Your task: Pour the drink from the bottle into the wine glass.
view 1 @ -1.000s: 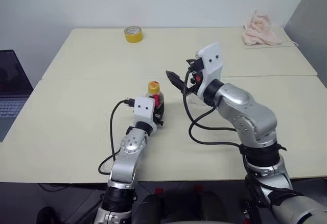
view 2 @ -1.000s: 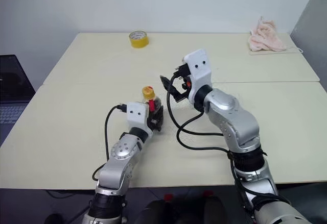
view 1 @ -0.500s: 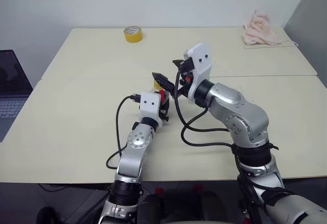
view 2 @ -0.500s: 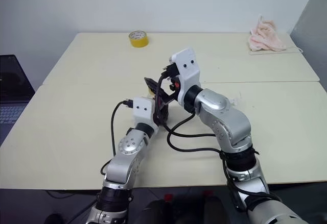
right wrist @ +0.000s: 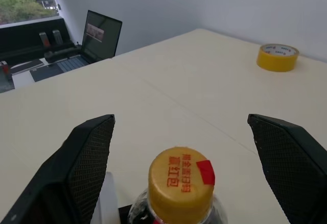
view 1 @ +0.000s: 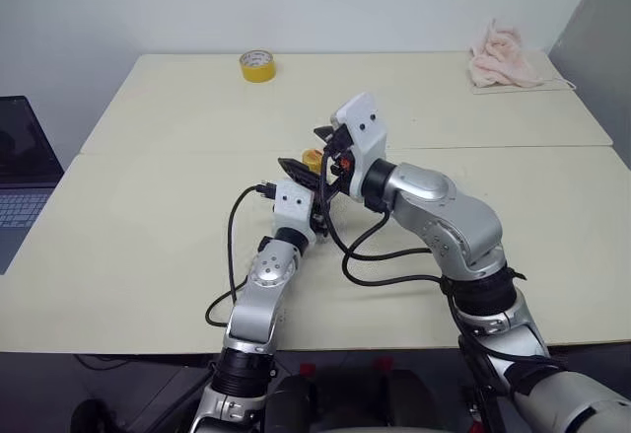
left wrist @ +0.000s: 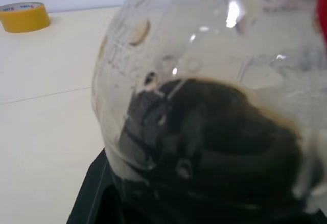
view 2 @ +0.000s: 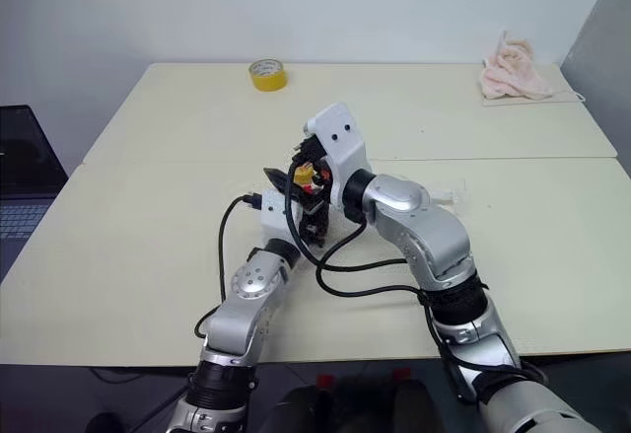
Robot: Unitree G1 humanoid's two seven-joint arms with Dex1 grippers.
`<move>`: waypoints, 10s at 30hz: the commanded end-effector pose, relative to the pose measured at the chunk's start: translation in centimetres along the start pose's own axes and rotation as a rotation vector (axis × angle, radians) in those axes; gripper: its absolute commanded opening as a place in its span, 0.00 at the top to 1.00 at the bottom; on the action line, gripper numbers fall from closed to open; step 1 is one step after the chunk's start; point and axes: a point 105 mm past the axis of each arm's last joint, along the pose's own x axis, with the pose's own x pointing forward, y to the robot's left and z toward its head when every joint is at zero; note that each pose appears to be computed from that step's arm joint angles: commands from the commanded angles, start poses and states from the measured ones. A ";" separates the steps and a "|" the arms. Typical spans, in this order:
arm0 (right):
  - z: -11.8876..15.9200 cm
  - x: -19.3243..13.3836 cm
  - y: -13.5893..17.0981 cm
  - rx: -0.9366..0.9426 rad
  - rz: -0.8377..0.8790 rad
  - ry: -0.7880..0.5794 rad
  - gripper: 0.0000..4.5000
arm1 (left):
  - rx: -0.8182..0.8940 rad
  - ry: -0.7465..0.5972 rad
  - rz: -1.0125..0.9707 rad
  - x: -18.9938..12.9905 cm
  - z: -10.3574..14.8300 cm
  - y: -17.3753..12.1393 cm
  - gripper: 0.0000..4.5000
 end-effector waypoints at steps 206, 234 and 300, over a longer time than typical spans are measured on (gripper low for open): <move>1.8 0.7 -2.5 0.095 -0.003 -0.088 0.00 | -0.011 -0.208 -0.041 -0.5 3.1 -0.6 0.77; -1.8 -4.4 -4.6 0.091 -0.099 0.019 0.00 | -0.008 -0.208 -0.038 -0.4 3.0 -0.4 0.80; 1.9 1.0 -0.4 0.116 0.083 -0.015 0.00 | -0.009 -0.205 -0.018 -0.5 2.9 -0.2 0.80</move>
